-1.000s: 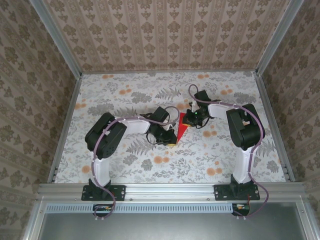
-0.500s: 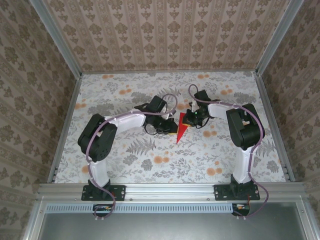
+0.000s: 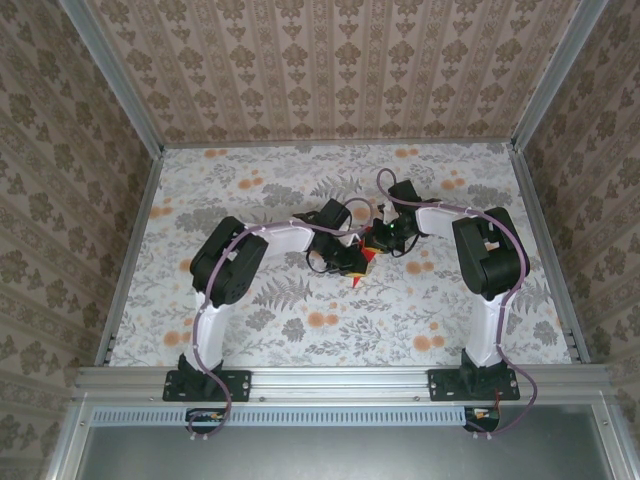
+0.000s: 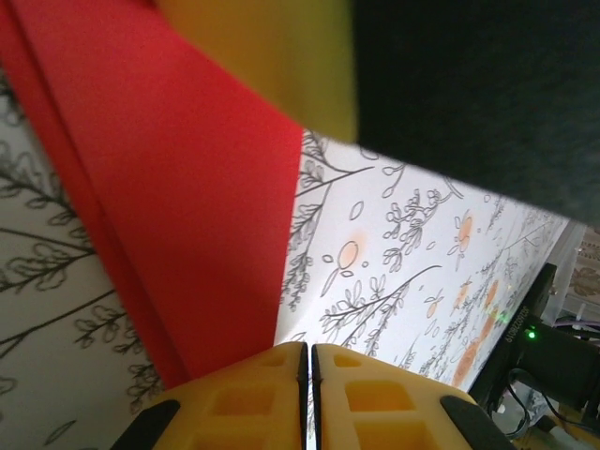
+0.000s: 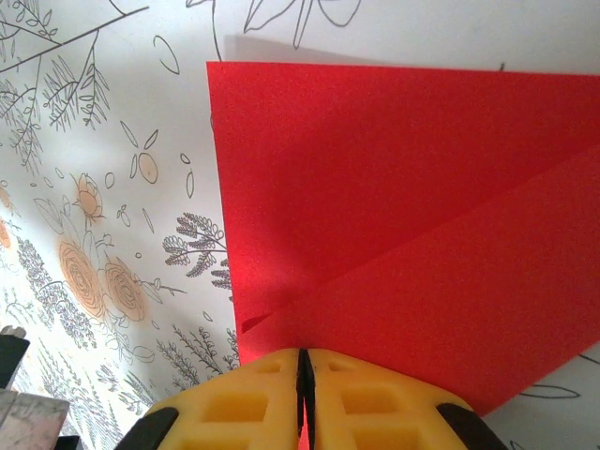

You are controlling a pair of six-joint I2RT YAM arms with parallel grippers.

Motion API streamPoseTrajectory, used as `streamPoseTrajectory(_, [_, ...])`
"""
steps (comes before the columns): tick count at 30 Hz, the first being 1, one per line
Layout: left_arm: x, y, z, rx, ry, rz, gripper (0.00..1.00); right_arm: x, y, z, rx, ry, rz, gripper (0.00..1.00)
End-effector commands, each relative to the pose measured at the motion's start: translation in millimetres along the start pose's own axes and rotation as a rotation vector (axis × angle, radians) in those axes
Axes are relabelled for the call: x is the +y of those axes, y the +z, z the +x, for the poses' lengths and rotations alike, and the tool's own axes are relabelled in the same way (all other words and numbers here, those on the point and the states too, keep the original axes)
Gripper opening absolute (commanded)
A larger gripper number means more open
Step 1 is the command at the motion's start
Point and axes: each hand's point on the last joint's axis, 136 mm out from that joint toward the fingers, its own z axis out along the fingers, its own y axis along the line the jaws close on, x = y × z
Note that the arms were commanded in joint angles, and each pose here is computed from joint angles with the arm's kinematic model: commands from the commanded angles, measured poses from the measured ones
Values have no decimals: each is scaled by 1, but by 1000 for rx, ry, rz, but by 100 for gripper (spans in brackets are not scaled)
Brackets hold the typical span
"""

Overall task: Fold a paper plane with a square sheet of paper (fold left side to right side)
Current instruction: Fold the wing for the fifth time at the center of the table.

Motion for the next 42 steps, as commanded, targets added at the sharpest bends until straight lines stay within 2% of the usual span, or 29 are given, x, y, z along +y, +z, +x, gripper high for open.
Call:
streamPoseTrajectory(1, [9, 3, 9, 25, 5, -33, 12, -29, 12, 13, 50, 33, 109, 12])
streamPoseTrajectory(12, [21, 1, 37, 49, -37, -45, 12, -31, 12, 14, 60, 30, 126, 12])
streamPoseTrajectory(23, [2, -14, 59, 71, 9, 35, 12, -29, 13, 8, 52, 14, 122, 12])
streamPoseTrajectory(27, [0, -23, 64, 62, 21, 38, 13, -20, 10, -2, 33, 0, 100, 13])
streamPoseTrajectory(31, [-6, -41, 55, 1, 41, 66, 14, -2, -5, -19, -23, -40, 74, 14])
streamPoseTrajectory(34, [-14, -66, 40, -87, 70, 87, 18, 12, -31, -33, -103, -84, 87, 19])
streamPoseTrajectory(38, [-17, -104, 16, -234, 106, 67, 24, 21, -70, -40, -219, -104, 136, 36])
streamPoseTrajectory(42, [-3, -138, -7, -393, 83, 3, 30, 13, -99, -29, -306, -54, 234, 53])
